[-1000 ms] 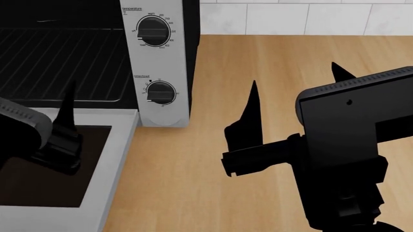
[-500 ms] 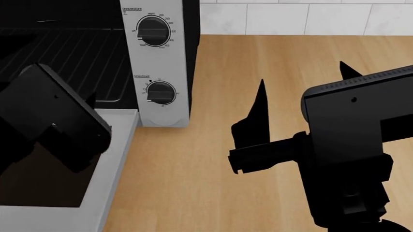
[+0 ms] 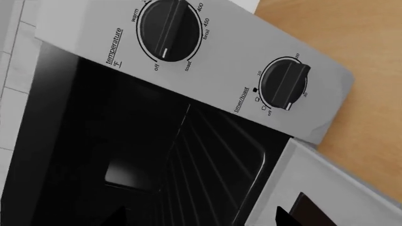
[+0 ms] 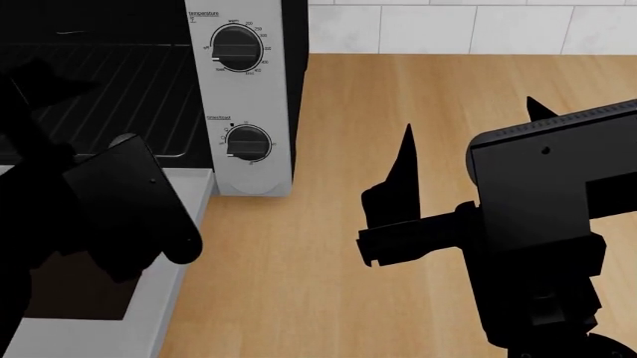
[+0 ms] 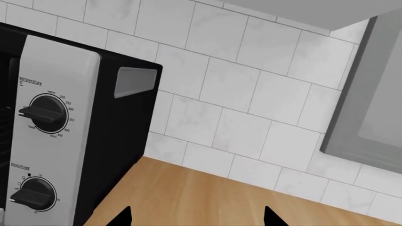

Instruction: Fully slide the toaster oven rack0 out.

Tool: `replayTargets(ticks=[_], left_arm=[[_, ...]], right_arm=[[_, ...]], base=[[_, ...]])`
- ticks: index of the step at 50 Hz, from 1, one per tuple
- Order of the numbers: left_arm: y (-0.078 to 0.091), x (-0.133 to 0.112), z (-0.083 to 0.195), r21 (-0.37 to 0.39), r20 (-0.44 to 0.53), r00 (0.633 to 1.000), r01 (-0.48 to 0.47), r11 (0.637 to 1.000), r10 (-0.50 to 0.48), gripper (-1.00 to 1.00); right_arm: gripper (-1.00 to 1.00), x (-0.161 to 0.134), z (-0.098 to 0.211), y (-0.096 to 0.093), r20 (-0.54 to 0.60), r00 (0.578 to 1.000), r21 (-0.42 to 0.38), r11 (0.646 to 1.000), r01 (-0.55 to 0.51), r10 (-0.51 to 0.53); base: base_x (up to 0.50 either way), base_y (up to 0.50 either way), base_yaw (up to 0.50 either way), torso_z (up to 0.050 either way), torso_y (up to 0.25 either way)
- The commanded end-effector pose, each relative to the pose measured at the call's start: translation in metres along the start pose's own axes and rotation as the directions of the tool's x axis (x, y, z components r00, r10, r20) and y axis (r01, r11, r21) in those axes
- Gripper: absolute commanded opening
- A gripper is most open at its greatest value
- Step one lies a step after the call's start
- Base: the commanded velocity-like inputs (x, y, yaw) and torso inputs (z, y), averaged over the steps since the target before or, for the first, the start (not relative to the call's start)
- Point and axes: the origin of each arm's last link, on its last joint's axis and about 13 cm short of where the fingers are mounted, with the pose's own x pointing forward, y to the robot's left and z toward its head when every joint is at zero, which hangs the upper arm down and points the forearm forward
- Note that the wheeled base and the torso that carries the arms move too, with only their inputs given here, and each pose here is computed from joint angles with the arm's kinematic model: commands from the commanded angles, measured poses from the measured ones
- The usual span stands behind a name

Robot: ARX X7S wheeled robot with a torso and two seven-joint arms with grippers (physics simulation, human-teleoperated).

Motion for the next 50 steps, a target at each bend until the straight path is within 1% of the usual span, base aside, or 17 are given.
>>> replayTargets(ticks=[1, 7, 9, 11, 13, 20, 25, 26, 30, 39, 50], left_arm=[[-0.009, 0.014, -0.004, 0.062, -0.025, 0.999, 0.024, 0.998, -0.022, 1.00], [-0.011, 0.021, -0.007, 0.089, -0.039, 0.999, 0.021, 0.996, -0.018, 1.00], [-0.011, 0.025, -0.009, 0.121, -0.051, 0.999, -0.001, 0.993, 0.008, 1.00], [-0.011, 0.028, -0.010, 0.117, -0.053, 0.999, 0.001, 0.993, 0.005, 1.00], [-0.008, 0.032, -0.011, 0.132, -0.063, 0.998, -0.019, 0.991, 0.028, 1.00], [-0.007, 0.043, -0.014, 0.133, -0.082, 0.996, -0.021, 0.991, 0.032, 1.00], [-0.013, 0.049, -0.019, 0.123, -0.105, 0.994, 0.017, 0.992, -0.004, 1.00], [-0.012, 0.048, -0.019, 0.109, -0.091, 0.996, 0.005, 0.994, 0.005, -1.00], [-0.015, 0.045, -0.019, 0.107, -0.090, 0.996, 0.024, 0.994, -0.014, -1.00], [-0.017, 0.034, -0.016, 0.109, -0.072, 0.997, 0.030, 0.994, -0.023, -1.00], [-0.025, 0.000, -0.013, 0.117, -0.018, 1.000, 0.005, 0.993, -0.003, -1.00]], right_arm=[[1.00, 0.002, -0.003, 0.000, -0.010, 1.000, -0.002, 1.000, 0.002, -0.002], [1.00, 0.004, -0.005, 0.001, -0.018, 1.000, -0.005, 1.000, 0.000, 0.000], [1.00, 0.004, -0.005, 0.001, -0.020, 1.000, -0.006, 1.000, -0.001, 0.001], [1.00, 0.004, -0.006, 0.001, -0.022, 1.000, -0.007, 1.000, -0.002, 0.001], [1.00, 0.005, -0.006, 0.001, -0.025, 1.000, -0.008, 1.000, -0.001, 0.001], [1.00, 0.007, -0.008, 0.002, -0.032, 0.999, -0.010, 1.000, -0.004, 0.003], [1.00, 0.007, -0.008, 0.002, -0.033, 0.999, -0.010, 1.000, -0.005, 0.005], [1.00, 0.006, -0.007, 0.002, -0.032, 0.999, -0.010, 1.000, -0.006, 0.005], [1.00, 0.007, -0.008, 0.002, -0.033, 0.999, -0.010, 1.000, -0.007, 0.006], [1.00, 0.005, -0.006, 0.001, -0.028, 1.000, -0.009, 1.000, -0.006, 0.006], [1.00, 0.006, -0.007, 0.003, -0.033, 0.999, -0.013, 1.000, -0.013, 0.012]], base=[[0.00, 0.00, 0.00, 0.000, 0.000], [0.00, 0.00, 0.00, 0.000, 0.000], [0.00, 0.00, 0.00, 0.000, 0.000], [0.00, 0.00, 0.00, 0.000, 0.000], [0.00, 0.00, 0.00, 0.000, 0.000], [0.00, 0.00, 0.00, 0.000, 0.000], [0.00, 0.00, 0.00, 0.000, 0.000], [0.00, 0.00, 0.00, 0.000, 0.000], [0.00, 0.00, 0.00, 0.000, 0.000], [0.00, 0.00, 0.00, 0.000, 0.000], [-0.01, 0.00, 0.00, 0.000, 0.001]])
